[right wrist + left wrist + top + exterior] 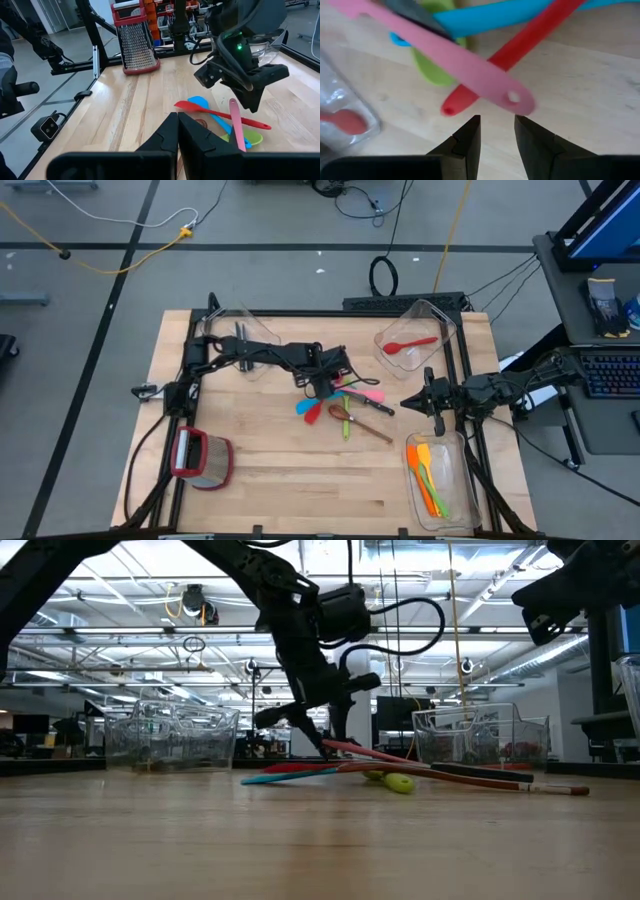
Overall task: Pick & Place Kitchen Items
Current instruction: Put the red spatula into the bottom transparent bin
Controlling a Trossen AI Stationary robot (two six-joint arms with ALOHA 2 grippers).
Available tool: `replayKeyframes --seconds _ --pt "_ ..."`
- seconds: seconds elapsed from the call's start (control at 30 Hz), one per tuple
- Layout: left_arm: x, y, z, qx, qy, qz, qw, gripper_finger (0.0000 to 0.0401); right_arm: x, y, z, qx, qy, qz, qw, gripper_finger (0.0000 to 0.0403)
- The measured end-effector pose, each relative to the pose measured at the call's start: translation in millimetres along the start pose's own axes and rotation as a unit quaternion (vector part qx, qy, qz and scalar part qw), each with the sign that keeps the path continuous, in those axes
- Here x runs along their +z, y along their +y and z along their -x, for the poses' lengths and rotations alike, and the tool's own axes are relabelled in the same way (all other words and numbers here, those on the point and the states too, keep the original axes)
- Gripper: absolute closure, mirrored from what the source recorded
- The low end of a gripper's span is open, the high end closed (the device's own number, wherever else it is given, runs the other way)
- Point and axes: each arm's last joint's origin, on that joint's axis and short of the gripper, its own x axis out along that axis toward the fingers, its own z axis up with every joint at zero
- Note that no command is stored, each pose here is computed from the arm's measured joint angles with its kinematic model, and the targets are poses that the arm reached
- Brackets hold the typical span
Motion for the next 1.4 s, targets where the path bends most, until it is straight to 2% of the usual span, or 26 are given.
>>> replayKeyframes --seconds 0.13,0.3,0.47,0.6,0.73,0.8,0.9,1.03,1.1,1.17,1.2,1.27,1.4 --pt "-2 5 1 0.027 0.021 0.025 0.999 0.0277 0 0 0 0.000 0.000 0.000 1.000 0.0403" --pt "-15 12 1 0.069 0.073 0.102 0.990 0.0277 0 0 0 0.000 0.000 -0.001 1.000 0.0403" --pt "-26 11 6 0.070 0.108 0.166 0.978 0.0277 0 0 0 0.000 0.000 -0.001 1.000 0.0403" --pt "-34 14 21 0.093 0.128 0.220 0.962 0.0277 0 0 0 0.000 0.000 -0.001 1.000 0.0403" --pt "-34 16 52 0.119 0.104 0.307 0.938 0.0277 0 0 0 0.000 0.000 -0.001 1.000 0.0403" --pt "-28 13 67 0.108 0.085 0.350 0.927 0.0277 0 0 0 -0.001 0.000 -0.002 1.000 0.0403" --pt "-19 6 92 0.079 0.033 0.442 0.893 0.0277 0 0 0 -0.001 0.001 -0.003 1.000 0.0403" --pt "-2 -2 113 0.007 -0.066 0.571 0.818 0.0277 0 0 0 -0.002 0.001 -0.007 1.000 0.0403" --pt "9 -2 118 -0.012 -0.091 0.613 0.784 0.0277 0 0 0 -0.002 0.001 -0.007 1.000 0.0403" --pt "19 -1 120 -0.020 -0.106 0.636 0.764 0.0277 0 0 0 -0.002 0.001 -0.008 1.000 0.0403" --pt "24 -2 121 -0.025 -0.106 0.639 0.762 0.0277 0 0 0 -0.002 0.001 -0.012 1.000 0.0403" --pt "35 -3 119 -0.037 -0.108 0.624 0.773 0.0277 0 0 0 -0.001 0.002 -0.016 1.000 0.0403" --pt "56 -8 113 -0.059 -0.104 0.547 0.829 0.0277 0 0 0 -0.001 0.002 -0.018 1.000 0.0403"
